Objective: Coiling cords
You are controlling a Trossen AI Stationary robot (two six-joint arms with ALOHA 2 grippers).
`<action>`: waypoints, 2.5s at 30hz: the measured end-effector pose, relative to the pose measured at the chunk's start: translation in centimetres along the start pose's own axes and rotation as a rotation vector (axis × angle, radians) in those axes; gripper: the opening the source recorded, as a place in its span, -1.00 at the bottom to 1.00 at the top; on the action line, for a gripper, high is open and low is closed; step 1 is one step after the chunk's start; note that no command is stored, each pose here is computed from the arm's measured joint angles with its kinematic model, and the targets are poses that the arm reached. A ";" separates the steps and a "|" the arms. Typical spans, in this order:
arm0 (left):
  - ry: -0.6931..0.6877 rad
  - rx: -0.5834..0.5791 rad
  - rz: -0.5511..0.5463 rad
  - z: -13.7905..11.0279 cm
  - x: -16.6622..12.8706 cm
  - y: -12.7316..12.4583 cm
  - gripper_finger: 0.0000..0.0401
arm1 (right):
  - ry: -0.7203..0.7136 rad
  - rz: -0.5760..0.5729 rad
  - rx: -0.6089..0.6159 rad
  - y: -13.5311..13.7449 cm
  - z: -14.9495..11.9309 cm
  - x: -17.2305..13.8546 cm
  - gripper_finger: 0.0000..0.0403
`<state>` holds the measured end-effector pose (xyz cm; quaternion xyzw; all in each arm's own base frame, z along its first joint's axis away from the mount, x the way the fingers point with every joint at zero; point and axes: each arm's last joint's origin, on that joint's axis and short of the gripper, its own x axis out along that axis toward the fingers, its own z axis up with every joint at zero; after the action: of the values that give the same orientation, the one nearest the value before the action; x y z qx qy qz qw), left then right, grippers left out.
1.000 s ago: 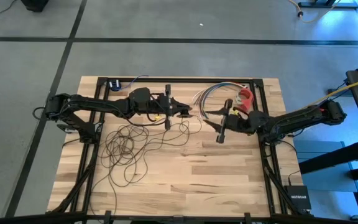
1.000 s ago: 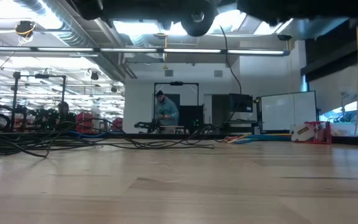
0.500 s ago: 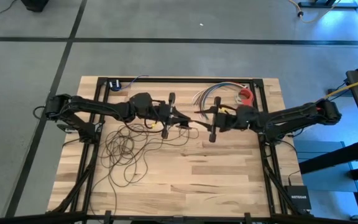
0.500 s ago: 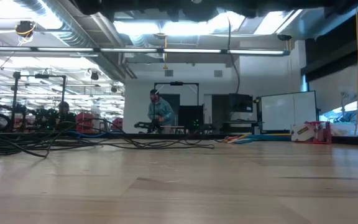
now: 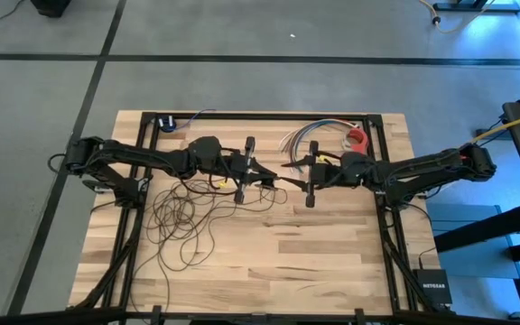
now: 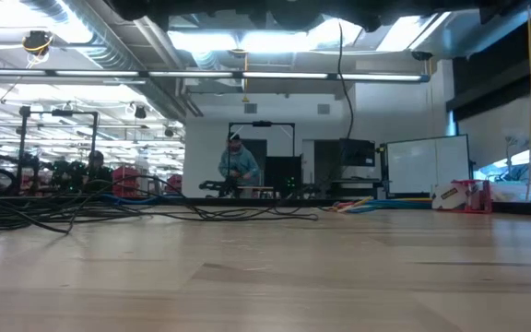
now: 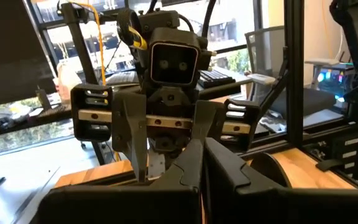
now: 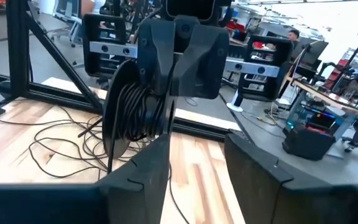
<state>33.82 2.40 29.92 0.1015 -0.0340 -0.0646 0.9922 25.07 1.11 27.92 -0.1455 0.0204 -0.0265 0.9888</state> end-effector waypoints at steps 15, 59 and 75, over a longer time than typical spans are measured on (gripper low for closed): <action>0.032 0.014 0.035 -0.2 -0.1 0.2 -0.99 | 0.023 0.002 0.022 -0.3 0.5 -1.1 -0.20; 0.005 0.010 0.025 0.1 -0.1 0.0 -0.99 | -0.067 -0.024 0.022 0.2 -0.3 1.3 -0.95; 0.021 -0.031 0.124 0.2 -0.2 0.4 -0.46 | -0.040 -0.091 -0.022 -0.1 0.0 0.8 -0.97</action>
<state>33.65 2.78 30.19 0.0844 -0.0289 -0.0023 0.9960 25.85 0.98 27.89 -0.1576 -0.0057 -0.0683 0.9851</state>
